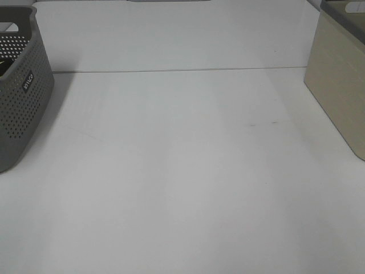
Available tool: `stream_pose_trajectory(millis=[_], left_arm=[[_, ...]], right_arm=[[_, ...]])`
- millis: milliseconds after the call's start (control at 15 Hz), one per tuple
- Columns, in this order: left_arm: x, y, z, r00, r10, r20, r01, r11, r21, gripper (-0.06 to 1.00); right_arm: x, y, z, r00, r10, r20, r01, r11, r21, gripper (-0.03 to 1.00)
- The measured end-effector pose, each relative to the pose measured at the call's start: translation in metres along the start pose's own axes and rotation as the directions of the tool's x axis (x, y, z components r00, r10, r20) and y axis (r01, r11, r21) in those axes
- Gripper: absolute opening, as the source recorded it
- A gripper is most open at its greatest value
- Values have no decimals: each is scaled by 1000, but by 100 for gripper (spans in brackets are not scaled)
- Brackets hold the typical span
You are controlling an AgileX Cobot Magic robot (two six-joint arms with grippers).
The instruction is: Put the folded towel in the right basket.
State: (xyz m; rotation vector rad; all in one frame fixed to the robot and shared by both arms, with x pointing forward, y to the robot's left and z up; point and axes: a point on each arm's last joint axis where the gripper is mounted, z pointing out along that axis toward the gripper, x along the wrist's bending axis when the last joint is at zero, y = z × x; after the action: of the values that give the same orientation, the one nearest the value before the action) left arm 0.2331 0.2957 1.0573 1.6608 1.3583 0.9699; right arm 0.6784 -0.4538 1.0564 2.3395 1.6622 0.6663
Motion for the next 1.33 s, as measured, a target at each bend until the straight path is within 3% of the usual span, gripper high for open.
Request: stream_pose_trajectory(millis=[133, 200, 533, 600, 867, 1067, 1333], left_arm=[[0, 0, 0, 1000, 0, 0, 0, 1000, 0, 99], [0, 0, 0, 1000, 0, 0, 0, 1000, 0, 99], [0, 0, 0, 1000, 0, 0, 0, 1000, 0, 99], [0, 0, 0, 1000, 0, 0, 0, 1000, 0, 99], [0, 0, 0, 1000, 0, 0, 0, 1000, 0, 99], [0, 0, 0, 1000, 0, 0, 0, 1000, 0, 99], [0, 0, 0, 1000, 0, 0, 0, 1000, 0, 99]], right_arm=[[3, -1, 0, 1000, -5, -5, 5, 1000, 15, 69], [9, -3, 0, 1000, -16, -10, 16, 1000, 24, 72], [74, -8, -28, 987, -153, -55, 151, 988, -27, 75], [112, -18, -43, 968, -231, -93, 229, 973, -36, 75], [171, -43, -66, 931, -347, -111, 344, 938, -46, 75], [176, -64, -92, 929, -368, -32, 366, 929, -53, 75], [157, -103, -118, 926, -377, 26, 377, 926, -15, 75]])
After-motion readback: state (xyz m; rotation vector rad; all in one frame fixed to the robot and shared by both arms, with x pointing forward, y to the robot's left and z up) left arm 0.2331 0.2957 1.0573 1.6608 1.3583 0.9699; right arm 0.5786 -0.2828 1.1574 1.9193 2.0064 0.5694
